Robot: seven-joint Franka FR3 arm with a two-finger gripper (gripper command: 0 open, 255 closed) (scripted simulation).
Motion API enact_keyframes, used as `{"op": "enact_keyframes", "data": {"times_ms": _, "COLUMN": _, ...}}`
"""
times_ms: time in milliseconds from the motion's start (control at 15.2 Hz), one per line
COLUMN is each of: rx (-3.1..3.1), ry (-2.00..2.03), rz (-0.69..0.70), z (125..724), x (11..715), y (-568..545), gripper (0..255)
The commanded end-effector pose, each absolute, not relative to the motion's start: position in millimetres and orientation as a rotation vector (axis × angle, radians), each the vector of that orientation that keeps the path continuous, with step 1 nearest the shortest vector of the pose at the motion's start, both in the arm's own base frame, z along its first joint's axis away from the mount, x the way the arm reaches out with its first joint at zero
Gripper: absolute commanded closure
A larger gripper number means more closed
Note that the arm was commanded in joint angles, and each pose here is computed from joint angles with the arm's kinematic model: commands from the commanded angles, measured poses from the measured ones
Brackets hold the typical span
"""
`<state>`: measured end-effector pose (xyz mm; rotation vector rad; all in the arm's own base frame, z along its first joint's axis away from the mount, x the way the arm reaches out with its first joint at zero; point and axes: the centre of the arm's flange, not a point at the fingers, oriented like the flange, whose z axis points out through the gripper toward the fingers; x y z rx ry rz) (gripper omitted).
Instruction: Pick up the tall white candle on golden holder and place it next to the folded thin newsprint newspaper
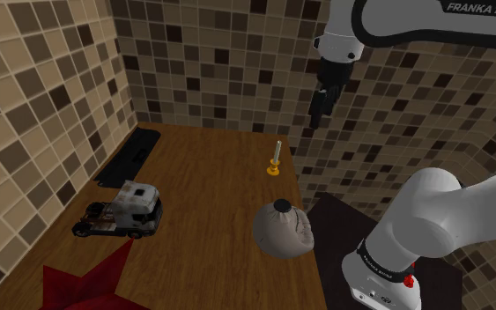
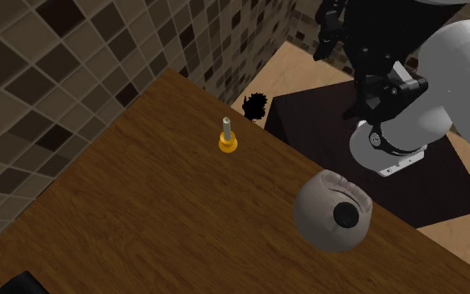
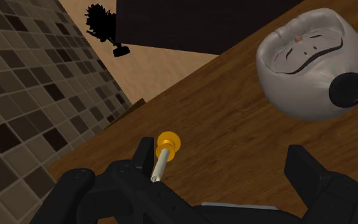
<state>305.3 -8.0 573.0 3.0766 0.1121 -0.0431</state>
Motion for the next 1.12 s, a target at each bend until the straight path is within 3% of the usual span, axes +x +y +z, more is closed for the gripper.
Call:
{"op": "enact_keyframes", "data": {"times_ms": 0, "rx": 3.077, "ry": 0.112, "rz": -0.043, "z": 573.0, "x": 305.3, "y": -8.0, "gripper": 0}}
{"op": "enact_keyframes", "data": {"times_ms": 1056, "rx": 3.141, "ry": 0.083, "rz": 0.056, "z": 424.3, "x": 430.0, "y": -84.4, "gripper": 0}}
